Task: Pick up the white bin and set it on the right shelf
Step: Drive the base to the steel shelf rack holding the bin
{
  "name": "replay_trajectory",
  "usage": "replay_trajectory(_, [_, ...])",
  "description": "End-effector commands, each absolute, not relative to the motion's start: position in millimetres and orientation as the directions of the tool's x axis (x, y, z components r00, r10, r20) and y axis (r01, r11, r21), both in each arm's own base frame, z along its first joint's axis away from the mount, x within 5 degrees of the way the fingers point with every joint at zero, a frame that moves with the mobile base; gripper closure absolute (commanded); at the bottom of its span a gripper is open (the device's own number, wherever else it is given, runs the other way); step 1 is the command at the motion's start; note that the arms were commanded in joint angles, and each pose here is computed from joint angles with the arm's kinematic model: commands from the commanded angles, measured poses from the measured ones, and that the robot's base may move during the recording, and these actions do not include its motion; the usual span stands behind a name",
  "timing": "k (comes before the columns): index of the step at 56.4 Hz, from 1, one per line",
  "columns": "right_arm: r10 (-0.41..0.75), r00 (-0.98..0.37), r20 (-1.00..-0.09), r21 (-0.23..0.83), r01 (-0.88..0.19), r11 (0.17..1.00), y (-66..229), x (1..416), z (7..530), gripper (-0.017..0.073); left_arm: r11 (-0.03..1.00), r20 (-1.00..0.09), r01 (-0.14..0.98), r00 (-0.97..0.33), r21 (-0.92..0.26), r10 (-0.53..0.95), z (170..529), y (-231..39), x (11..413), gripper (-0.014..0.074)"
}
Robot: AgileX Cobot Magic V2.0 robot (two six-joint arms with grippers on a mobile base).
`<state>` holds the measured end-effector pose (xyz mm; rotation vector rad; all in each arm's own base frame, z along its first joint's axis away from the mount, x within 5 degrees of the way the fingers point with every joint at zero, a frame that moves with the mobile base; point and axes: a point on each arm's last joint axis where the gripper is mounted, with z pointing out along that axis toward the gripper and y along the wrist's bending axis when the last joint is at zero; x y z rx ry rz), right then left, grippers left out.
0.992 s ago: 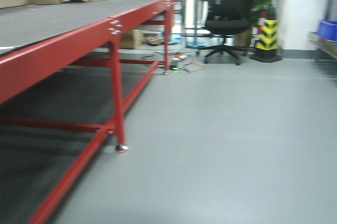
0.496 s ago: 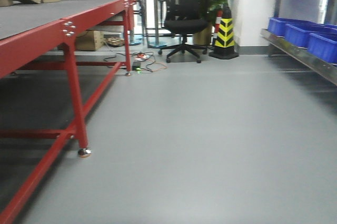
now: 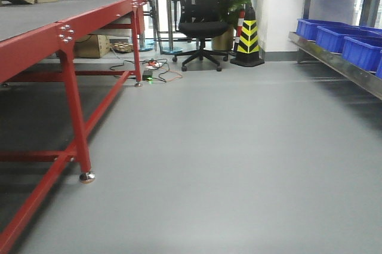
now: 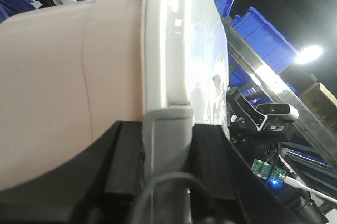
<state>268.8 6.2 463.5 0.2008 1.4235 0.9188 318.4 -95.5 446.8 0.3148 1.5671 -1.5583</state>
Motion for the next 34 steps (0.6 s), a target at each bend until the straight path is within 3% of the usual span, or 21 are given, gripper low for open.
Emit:
replay_trajectory(1, [0.698, -0.093, -0.710, 0.630, -0.526, 0.571, 13.1, 252.7, 488.2, 0.0501, -0.040, -0.784, 0.835, -0.531, -0.549, -0.322, 482.4, -104.8, 276.1, 0.0712])
replay_trajectory(34, [0.698, -0.093, -0.710, 0.630, -0.527, 0.571, 13.2, 252.7, 488.2, 0.0501, -0.040, -0.784, 0.835, -0.531, -0.549, -0.322, 482.4, -104.8, 276.1, 0.0712])
